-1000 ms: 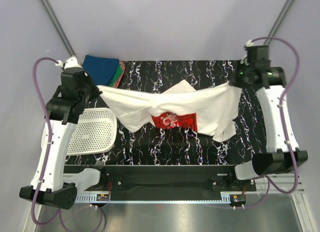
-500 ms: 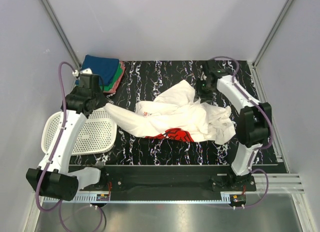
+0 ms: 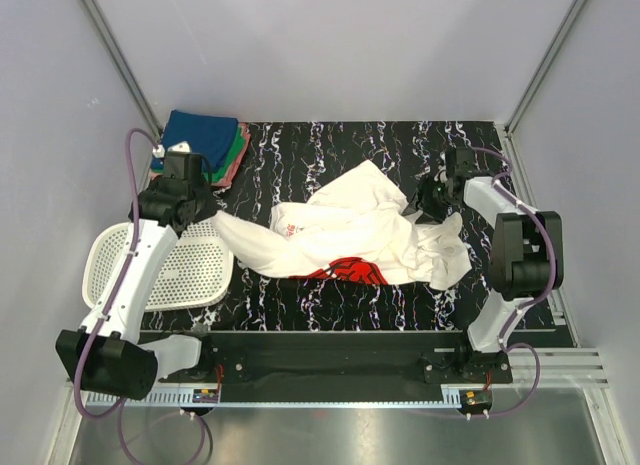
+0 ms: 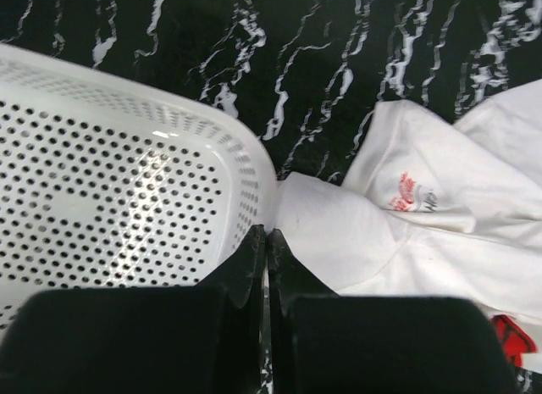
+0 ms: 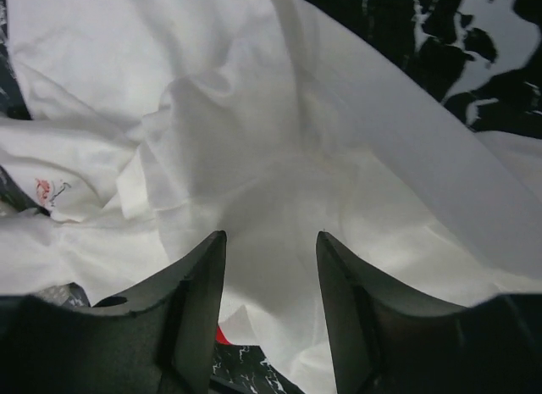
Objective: Fold and stack the t-shirts
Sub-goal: Flatten the tshirt out
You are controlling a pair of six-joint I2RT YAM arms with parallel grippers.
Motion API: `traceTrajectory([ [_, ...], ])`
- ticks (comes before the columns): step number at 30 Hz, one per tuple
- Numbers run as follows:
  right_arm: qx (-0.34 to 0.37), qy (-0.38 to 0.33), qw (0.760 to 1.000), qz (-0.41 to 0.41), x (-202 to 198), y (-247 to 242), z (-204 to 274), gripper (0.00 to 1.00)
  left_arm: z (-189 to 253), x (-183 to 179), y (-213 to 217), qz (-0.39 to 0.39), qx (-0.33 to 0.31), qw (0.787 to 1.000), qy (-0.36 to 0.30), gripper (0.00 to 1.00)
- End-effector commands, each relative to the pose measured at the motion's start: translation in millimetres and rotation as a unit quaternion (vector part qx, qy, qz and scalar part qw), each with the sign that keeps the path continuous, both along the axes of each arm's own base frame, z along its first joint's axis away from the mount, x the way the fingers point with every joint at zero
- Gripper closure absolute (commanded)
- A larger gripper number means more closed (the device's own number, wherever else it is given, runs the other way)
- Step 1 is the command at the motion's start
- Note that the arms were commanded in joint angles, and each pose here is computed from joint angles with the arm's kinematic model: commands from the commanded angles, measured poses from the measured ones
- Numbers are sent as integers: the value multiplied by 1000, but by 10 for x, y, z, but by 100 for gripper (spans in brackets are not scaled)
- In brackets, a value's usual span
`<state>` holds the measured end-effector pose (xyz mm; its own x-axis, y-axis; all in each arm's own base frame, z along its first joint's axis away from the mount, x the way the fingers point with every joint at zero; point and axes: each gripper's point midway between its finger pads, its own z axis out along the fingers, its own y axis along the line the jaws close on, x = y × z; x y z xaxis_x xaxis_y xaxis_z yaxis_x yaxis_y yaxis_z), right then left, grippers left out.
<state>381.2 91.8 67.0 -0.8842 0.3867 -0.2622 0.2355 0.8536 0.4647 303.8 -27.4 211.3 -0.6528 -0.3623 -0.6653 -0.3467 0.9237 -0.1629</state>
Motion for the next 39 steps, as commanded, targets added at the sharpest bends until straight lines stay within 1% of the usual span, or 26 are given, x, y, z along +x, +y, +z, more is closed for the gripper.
traceTrajectory([
  [1,82,-87,991,54,318,332,353,46,704,325,-291,-53,-67,988,-127,100],
  [3,98,-102,988,59,324,378,468,46,1012,390,-366,-59,-90,981,-163,100],
  [5,122,-123,982,70,291,473,623,44,1182,416,-405,-62,-102,977,-176,100],
  [6,132,-126,980,76,275,520,651,44,1404,449,-441,-70,-110,972,-198,100],
  [8,134,-116,980,87,207,612,595,43,1640,464,-469,-77,-117,965,-222,100],
  [9,130,-109,982,88,166,623,534,43,1875,454,-470,-80,-119,958,-248,100],
  [11,128,-106,982,92,94,678,497,47,2151,415,-462,-85,-118,949,-281,100],
  [12,127,-112,981,93,40,686,502,61,2268,367,-449,-90,-112,944,-295,100],
  [13,123,-116,981,94,3,698,511,69,2426,325,-437,-94,-108,938,-314,100],
  [15,110,-118,982,96,-108,685,525,83,2482,253,-384,-95,-90,937,-323,100],
  [16,94,-121,984,86,-119,630,527,94,2387,246,-359,-93,-82,942,-311,100],
  [18,51,-125,989,54,-111,470,650,100,2244,232,-298,-83,-68,949,-298,100],
  [19,-5,-134,991,15,-8,250,686,100,2188,250,-293,-82,-68,950,-294,100],
  [20,-33,-139,990,-5,54,110,790,100,2063,297,-309,-82,-72,954,-280,100],
  [21,-85,-145,985,-50,160,-192,1057,100,2034,315,-360,-91,-81,954,-275,100],
  [23,-141,-158,973,-91,218,-498,1383,100,2068,362,-408,-94,-95,952,-275,100],
  [24,-189,-167,960,-121,192,-739,1722,100,2101,346,-504,-116,-111,948,-274,100],
  [26,-206,-184,952,-130,141,-838,2019,100,2199,335,-558,-127,-122,942,-286,100],
  [27,-180,-207,956,-106,115,-721,2177,100,2241,327,-583,-134,-126,939,-290,100],
  [28,-149,-217,962,-76,107,-569,2190,99,2213,314,-586,-135,-126,941,-285,100],
  [29,-114,-220,968,-46,102,-406,2165,85,2172,305,-584,-135,-126,943,-277,100],
  [30,-63,-210,975,-14,82,-180,2019,75,2083,305,-564,-128,-123,948,-266,100],
  [32,-33,-199,979,12,51,36,1839,64,1892,259,-532,-126,-113,956,-240,100],
  [33,-16,-196,980,22,44,139,1670,54,1679,258,-519,-123,-109,962,-218,100],
  [37,22,-178,983,44,60,357,1299,46,1436,204,-461,-114,-97,969,-199,100],
  [39,28,-164,985,44,96,393,1071,45,1380,194,-463,-116,-96,969,-194,100],
])
